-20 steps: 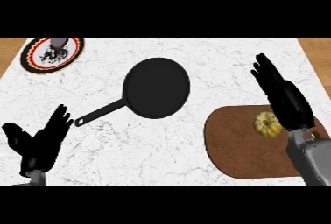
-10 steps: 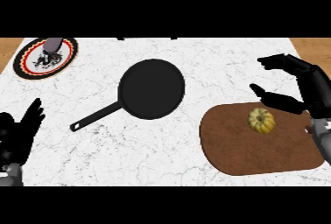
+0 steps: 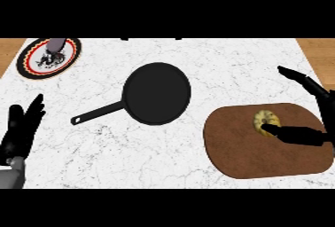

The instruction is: Pick the squash from the cutting board and place it in the pan

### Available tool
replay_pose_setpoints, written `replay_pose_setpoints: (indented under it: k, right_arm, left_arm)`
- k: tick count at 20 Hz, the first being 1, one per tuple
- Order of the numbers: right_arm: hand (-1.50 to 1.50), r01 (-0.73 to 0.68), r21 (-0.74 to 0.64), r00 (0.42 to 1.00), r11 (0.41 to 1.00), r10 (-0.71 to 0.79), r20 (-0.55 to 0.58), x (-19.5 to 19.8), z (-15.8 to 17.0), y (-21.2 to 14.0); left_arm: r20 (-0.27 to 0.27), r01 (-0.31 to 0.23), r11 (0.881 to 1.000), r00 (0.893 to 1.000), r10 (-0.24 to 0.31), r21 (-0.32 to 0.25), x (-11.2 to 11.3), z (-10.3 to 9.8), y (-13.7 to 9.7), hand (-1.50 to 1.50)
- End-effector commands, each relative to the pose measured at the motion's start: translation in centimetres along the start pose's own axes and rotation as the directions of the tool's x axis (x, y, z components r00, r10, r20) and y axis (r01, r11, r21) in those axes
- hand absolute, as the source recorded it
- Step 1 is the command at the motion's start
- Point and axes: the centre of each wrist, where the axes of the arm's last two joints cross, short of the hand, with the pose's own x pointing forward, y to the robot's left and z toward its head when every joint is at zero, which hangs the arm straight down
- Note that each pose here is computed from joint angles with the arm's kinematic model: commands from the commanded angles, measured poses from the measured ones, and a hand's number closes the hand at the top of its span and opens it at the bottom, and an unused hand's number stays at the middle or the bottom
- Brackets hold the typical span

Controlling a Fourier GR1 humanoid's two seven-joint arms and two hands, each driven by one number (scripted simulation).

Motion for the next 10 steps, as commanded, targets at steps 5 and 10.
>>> replay_pose_setpoints:
  k: [5,10]
  right_arm:
    - [-1.50,-0.432,0.228,0.876,0.873,0.466,-0.127,4.7,-1.5,-2.7]
    - [-1.50,-0.596,0.439,0.687,0.672,0.710,-0.154,7.0,-2.8,-1.9]
  left_arm:
    - [-0.006,0.016,1.000,1.000,-0.017,-0.013,-0.4,-0.3,-0.1,0.00]
    - [0.011,0.022,1.000,1.000,-0.022,-0.010,0.5,-1.1,-0.6,0.00]
